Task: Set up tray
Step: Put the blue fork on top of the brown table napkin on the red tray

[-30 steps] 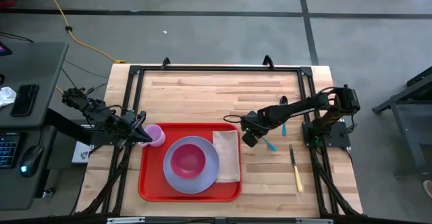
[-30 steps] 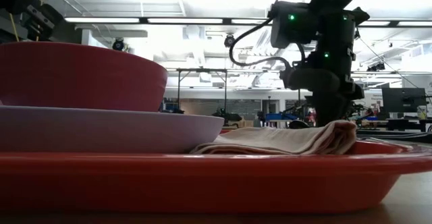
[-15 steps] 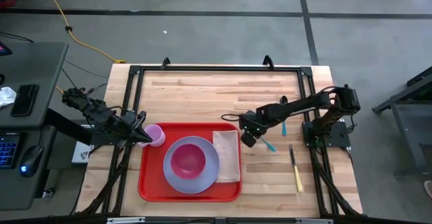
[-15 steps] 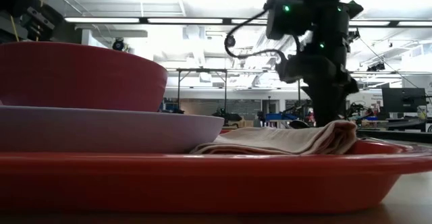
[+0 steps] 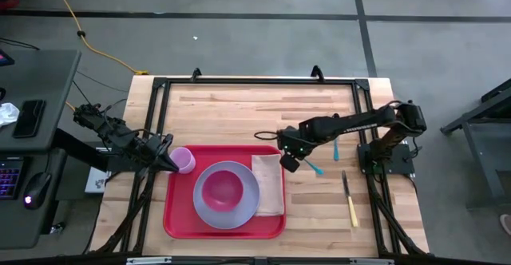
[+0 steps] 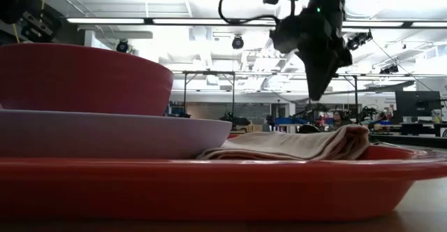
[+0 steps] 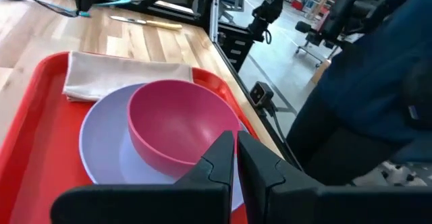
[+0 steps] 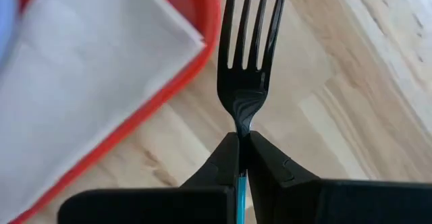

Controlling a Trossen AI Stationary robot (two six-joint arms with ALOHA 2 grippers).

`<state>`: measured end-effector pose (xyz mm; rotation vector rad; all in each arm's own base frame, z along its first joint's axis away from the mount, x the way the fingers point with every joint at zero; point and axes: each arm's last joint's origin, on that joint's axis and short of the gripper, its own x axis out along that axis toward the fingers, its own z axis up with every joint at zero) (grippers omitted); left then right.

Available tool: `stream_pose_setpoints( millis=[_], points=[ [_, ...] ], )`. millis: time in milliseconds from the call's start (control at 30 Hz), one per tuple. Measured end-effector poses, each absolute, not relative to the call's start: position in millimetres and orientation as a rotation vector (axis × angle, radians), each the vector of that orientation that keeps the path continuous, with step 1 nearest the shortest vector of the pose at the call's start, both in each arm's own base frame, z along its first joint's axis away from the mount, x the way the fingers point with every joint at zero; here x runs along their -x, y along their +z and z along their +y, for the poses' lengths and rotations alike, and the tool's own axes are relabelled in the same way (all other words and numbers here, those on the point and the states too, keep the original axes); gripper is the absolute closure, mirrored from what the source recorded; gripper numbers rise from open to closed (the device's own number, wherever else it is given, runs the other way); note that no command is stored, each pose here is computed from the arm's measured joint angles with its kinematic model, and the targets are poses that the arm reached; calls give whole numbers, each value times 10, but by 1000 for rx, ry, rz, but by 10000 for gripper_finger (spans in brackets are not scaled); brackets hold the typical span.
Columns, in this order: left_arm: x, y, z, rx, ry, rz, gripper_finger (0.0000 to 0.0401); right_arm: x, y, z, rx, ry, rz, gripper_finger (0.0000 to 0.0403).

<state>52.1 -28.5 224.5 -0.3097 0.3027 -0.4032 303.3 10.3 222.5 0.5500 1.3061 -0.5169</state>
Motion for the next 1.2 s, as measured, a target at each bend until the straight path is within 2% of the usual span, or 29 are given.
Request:
stream_pose_setpoints(
  millis=[300,767,1200],
  points=[
    [-509,2228,-297,309,-455,334,352,-3076,2370,353,-600,-510,1265,400],
    [-485,2211,-326,340,-571,390,352,-3198,2415,517,-874,-574,1090,398],
    [-472,2190,-333,346,-607,425,352,-3309,2478,633,-1038,-539,954,395]
  ],
)
